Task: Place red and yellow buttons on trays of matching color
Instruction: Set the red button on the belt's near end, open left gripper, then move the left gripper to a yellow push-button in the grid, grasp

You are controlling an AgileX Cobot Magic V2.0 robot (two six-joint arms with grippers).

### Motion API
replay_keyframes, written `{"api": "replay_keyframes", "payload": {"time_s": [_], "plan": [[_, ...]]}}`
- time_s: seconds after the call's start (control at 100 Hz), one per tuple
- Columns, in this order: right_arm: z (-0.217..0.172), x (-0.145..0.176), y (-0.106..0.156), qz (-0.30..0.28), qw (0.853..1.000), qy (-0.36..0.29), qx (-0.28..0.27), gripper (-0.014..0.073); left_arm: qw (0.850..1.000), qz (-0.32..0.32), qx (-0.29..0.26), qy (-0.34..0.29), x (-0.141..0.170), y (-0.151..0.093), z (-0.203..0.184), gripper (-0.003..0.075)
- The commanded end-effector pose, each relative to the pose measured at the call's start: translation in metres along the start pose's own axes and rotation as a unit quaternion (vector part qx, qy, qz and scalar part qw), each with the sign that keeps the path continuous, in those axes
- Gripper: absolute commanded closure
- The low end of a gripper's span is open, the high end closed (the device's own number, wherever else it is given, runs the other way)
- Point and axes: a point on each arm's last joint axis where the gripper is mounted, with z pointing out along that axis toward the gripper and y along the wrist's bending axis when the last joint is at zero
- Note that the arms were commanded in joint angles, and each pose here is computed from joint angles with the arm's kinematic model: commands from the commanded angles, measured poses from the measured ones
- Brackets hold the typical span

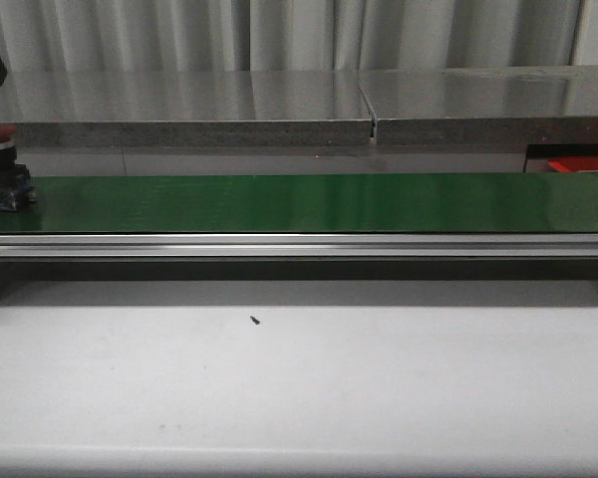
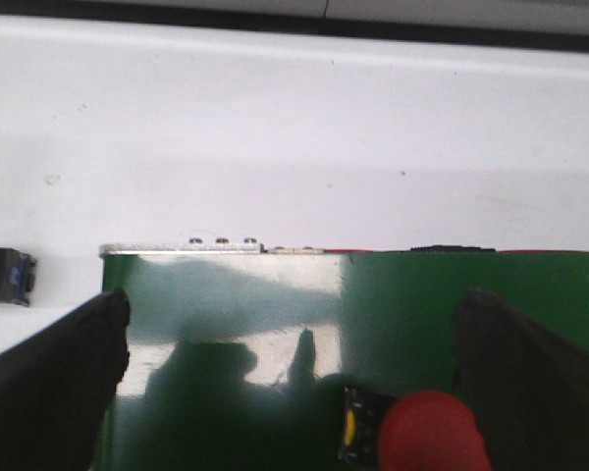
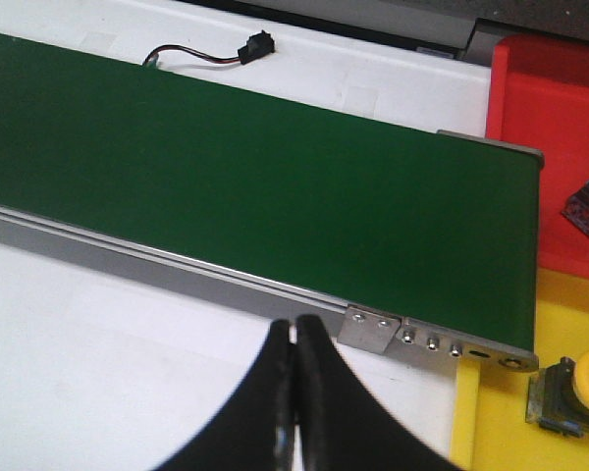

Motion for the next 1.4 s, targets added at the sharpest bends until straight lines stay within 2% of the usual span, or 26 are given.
{"api": "replay_keyframes", "payload": {"time_s": [0.0, 0.12, 0.39, 0.63, 0.81, 1.16, 1.39], "plan": [[-0.008, -0.013, -0.001, 0.000, 0.999, -0.045, 0.011, 0.0662, 0.997, -0.005, -0.012, -0.079, -0.025, 0.003, -0.044, 0.0079], [-0.008, -0.013, -0.001, 0.000, 0.999, -0.045, 0.011, 0.0662, 0.995, -0.029, -0.038, -0.091, -0.025, 0.032, -0.054, 0.0079], [-0.008, -0.013, -0.001, 0.000, 0.999, -0.045, 0.011, 0.0662, 0.987, -0.117, -0.099, -0.057, 0.002, 0.125, -0.048, 0.0079], [-0.008, -0.013, -0.001, 0.000, 0.999, -0.045, 0.011, 0.0662, 0.975, -0.168, -0.136, -0.043, 0.026, 0.181, -0.042, 0.0079], [-0.008, -0.013, -0.001, 0.000, 0.999, -0.045, 0.011, 0.0662, 0.973, -0.178, -0.143, -0.036, 0.035, 0.196, -0.024, 0.0079], [-0.008, -0.013, -0.001, 0.000, 0.999, -0.045, 0.011, 0.0662, 0.977, -0.167, -0.131, -0.010, 0.036, 0.211, 0.018, 0.0079], [-0.008, -0.013, -0.001, 0.000, 0.999, -0.045, 0.011, 0.0662, 0.977, -0.173, -0.123, -0.012, 0.034, 0.219, 0.033, 0.0080]]}}
